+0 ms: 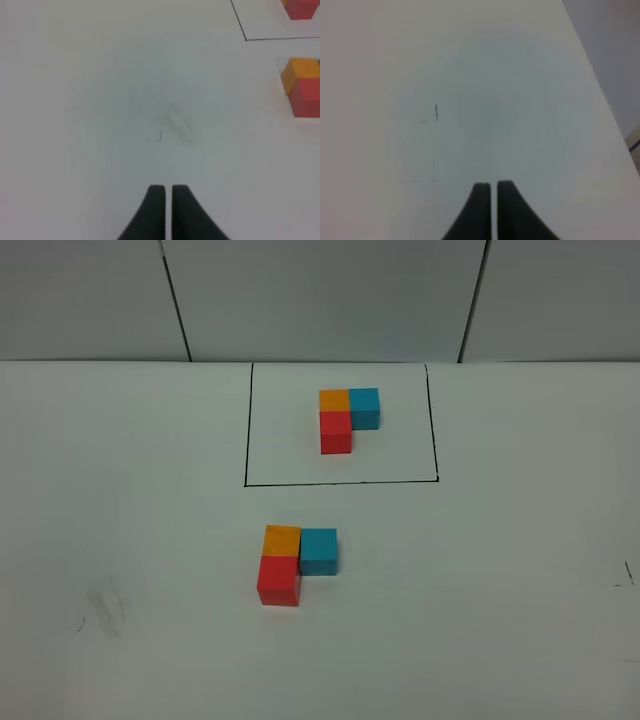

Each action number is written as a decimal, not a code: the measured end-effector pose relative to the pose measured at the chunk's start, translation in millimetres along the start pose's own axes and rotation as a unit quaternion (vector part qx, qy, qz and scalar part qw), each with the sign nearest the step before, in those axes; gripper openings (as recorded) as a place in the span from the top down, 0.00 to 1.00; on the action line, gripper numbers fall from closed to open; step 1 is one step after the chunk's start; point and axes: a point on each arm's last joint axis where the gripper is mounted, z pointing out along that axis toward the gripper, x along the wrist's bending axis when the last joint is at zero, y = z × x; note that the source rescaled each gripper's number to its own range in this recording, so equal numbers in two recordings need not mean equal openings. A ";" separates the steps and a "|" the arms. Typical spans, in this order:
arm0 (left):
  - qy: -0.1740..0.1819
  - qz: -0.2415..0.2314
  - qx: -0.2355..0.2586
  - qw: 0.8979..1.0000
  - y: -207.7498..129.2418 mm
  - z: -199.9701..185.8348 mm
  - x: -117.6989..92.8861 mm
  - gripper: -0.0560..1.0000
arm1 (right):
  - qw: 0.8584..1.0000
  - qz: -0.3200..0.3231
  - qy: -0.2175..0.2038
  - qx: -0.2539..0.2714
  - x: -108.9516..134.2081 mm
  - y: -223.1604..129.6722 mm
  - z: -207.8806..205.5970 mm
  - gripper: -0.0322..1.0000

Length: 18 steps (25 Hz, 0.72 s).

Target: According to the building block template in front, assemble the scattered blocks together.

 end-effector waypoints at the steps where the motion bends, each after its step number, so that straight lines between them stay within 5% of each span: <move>1: 0.000 0.000 0.000 1.000 0.0 0.0 0.0 0.94 | 1.000 0.000 0.000 0.000 0.0 -0.1 0.1 0.97; 18: 0.000 0.000 0.000 1.000 0.0 0.0 0.0 0.94 | 0.999 -0.025 0.043 -0.007 0.0 0.1 0.9 0.97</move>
